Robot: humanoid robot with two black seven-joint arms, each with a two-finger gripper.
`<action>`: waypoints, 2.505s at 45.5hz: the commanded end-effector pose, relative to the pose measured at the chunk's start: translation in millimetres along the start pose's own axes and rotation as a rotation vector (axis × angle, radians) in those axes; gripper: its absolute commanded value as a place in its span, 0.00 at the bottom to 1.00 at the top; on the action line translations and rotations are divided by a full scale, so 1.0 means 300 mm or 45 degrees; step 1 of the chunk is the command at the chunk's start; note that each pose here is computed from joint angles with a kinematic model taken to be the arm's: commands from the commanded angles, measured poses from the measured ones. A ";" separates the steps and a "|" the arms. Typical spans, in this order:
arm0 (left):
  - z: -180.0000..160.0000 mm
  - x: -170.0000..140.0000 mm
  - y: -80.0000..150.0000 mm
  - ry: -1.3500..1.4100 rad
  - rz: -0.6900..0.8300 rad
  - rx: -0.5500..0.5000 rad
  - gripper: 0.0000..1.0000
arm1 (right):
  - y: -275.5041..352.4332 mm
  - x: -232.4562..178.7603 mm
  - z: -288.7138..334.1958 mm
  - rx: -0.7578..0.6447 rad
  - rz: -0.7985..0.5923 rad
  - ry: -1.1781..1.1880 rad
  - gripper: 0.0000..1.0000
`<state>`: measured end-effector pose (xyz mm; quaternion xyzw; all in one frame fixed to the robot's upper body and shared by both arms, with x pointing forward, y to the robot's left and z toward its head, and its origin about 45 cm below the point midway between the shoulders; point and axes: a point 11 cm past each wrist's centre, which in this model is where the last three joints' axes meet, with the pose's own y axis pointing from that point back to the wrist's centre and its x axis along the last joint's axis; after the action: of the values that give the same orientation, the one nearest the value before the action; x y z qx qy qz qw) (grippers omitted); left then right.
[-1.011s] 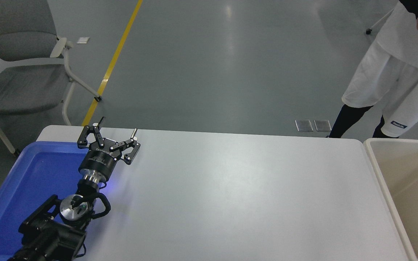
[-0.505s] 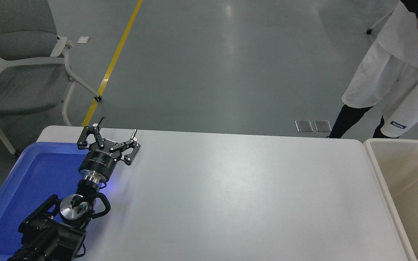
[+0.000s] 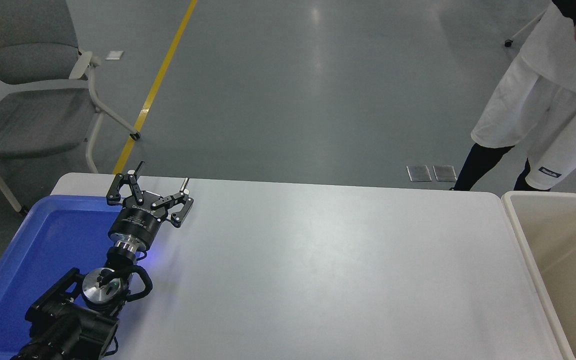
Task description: Pick up paper ball place in dustbin
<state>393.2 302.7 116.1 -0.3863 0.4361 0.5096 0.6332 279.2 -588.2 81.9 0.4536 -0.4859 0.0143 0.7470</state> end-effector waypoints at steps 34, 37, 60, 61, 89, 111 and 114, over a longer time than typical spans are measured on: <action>0.000 0.000 0.000 0.000 0.000 0.000 0.99 | 0.007 0.132 -0.039 0.037 0.166 -0.216 1.00; 0.000 0.000 0.000 0.000 0.000 0.000 0.99 | 0.022 0.237 -0.010 0.038 0.229 -0.377 1.00; 0.000 0.000 0.000 0.000 0.000 0.000 0.99 | 0.235 0.805 -0.200 0.486 0.435 -1.438 1.00; 0.000 0.000 0.000 0.000 0.000 0.000 0.99 | 0.246 0.817 -0.220 0.520 0.420 -1.469 1.00; 0.000 0.000 0.000 0.000 0.000 0.000 0.99 | 0.665 1.161 -0.362 1.383 0.323 -1.944 1.00; 0.000 0.000 0.000 0.000 0.000 0.000 0.99 | 0.560 0.847 -0.498 1.595 0.124 -2.077 1.00; 0.001 0.000 0.000 0.000 0.000 -0.002 0.99 | 0.510 0.743 -0.520 1.558 0.043 -2.085 1.00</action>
<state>393.2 302.8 116.0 -0.3863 0.4361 0.5096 0.6332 448.4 -512.4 402.5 0.5944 -0.7869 0.0097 -0.1653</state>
